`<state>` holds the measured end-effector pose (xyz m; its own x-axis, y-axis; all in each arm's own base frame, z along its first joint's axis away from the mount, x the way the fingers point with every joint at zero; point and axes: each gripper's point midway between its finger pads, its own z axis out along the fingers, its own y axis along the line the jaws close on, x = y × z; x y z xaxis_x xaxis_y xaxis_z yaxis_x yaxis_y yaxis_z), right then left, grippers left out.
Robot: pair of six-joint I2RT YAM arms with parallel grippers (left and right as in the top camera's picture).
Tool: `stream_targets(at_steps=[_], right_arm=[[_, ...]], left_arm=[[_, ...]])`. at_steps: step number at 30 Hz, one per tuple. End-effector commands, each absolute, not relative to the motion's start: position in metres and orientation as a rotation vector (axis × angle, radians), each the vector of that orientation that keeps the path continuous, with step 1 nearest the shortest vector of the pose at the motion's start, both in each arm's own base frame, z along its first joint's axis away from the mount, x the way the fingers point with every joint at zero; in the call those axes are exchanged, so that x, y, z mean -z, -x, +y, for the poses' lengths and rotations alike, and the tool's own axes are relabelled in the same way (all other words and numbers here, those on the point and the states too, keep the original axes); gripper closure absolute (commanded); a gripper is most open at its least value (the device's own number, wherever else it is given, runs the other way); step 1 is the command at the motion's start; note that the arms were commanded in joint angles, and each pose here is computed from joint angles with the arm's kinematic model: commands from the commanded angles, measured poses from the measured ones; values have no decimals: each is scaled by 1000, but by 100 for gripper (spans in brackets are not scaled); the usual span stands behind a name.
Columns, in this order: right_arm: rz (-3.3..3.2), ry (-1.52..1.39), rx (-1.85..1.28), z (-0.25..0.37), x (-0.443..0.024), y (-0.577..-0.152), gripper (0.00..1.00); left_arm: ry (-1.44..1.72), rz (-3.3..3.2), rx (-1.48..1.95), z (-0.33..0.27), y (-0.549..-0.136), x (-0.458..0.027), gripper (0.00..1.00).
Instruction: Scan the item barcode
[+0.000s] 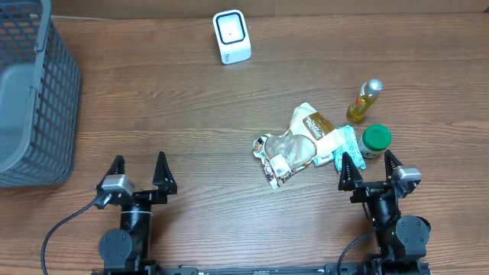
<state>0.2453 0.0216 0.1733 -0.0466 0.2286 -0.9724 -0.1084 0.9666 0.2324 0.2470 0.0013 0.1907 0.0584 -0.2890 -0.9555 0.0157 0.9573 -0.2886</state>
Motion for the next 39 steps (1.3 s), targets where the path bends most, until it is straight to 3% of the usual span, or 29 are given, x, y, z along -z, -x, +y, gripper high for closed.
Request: stream_targets(at_steps=[1,7,39], right_arm=[[1592,-84,-278,24,-171,-245,0],[1592,-84,-278,24,-171,-245,0],[1592,-84,-278,24,-171,-245,0]], left_arm=[[175,1535,165,2,-247,-182,0],[108,1644,84,2,-246,-156,0],[74,1647,62,1,-246,-156,0]])
